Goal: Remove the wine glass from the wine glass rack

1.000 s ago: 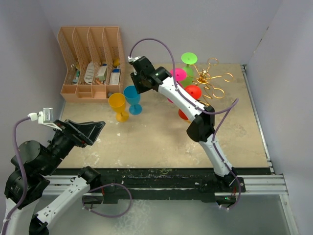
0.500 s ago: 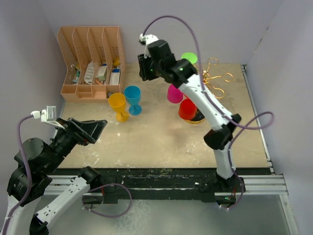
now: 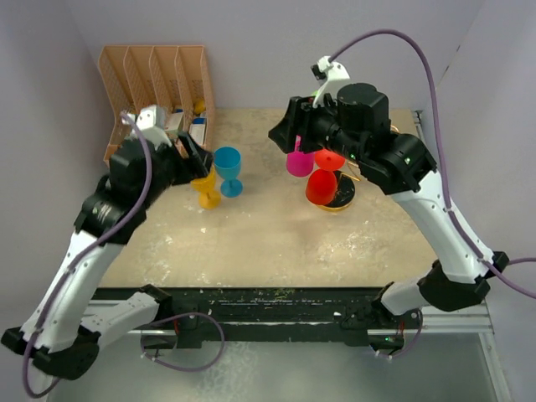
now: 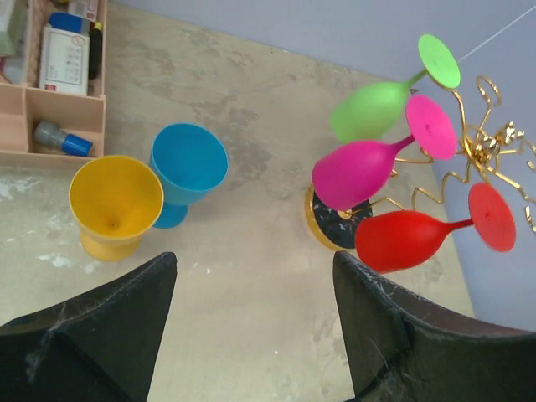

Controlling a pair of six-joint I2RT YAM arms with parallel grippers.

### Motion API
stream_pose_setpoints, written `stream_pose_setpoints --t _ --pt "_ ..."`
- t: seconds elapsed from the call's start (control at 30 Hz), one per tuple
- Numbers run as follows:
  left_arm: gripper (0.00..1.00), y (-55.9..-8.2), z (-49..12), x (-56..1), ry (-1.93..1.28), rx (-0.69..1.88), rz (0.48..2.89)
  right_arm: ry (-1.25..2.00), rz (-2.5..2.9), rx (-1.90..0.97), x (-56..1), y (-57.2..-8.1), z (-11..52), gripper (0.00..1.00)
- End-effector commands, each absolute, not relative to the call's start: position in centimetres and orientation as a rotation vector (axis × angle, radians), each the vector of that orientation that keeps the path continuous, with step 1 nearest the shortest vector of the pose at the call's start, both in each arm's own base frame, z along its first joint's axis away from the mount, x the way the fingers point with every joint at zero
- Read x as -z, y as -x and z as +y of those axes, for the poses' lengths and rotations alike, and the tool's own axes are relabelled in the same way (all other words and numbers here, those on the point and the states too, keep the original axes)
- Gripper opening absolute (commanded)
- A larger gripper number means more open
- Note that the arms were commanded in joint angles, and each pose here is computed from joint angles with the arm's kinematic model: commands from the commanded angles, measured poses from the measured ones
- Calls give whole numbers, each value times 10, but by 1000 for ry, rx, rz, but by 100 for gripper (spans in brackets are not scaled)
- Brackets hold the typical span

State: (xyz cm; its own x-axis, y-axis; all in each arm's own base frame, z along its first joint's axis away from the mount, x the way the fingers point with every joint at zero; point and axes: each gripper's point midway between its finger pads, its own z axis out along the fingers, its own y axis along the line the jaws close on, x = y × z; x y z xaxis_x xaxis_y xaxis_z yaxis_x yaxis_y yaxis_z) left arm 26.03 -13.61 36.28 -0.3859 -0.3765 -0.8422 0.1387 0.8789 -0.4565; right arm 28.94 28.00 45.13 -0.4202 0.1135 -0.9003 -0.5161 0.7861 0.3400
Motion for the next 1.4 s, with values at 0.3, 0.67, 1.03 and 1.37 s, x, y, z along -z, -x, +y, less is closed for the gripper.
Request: stream_pose_setpoints --t 0.3,0.67,1.03,1.37 --pt "78 -316 -49 -374 381 767 1825 -132 1830 -877 -456 -259 201 62" --pt "79 -274 -78 -361 304 892 1781 -644 1782 -1002 -387 -226 148 61" --pt "79 -273 -86 -363 258 897 1781 -705 1799 -987 -356 -258 157 58" --pt "79 -273 -86 -364 247 892 1774 -732 1750 -1021 -344 -283 143 54"
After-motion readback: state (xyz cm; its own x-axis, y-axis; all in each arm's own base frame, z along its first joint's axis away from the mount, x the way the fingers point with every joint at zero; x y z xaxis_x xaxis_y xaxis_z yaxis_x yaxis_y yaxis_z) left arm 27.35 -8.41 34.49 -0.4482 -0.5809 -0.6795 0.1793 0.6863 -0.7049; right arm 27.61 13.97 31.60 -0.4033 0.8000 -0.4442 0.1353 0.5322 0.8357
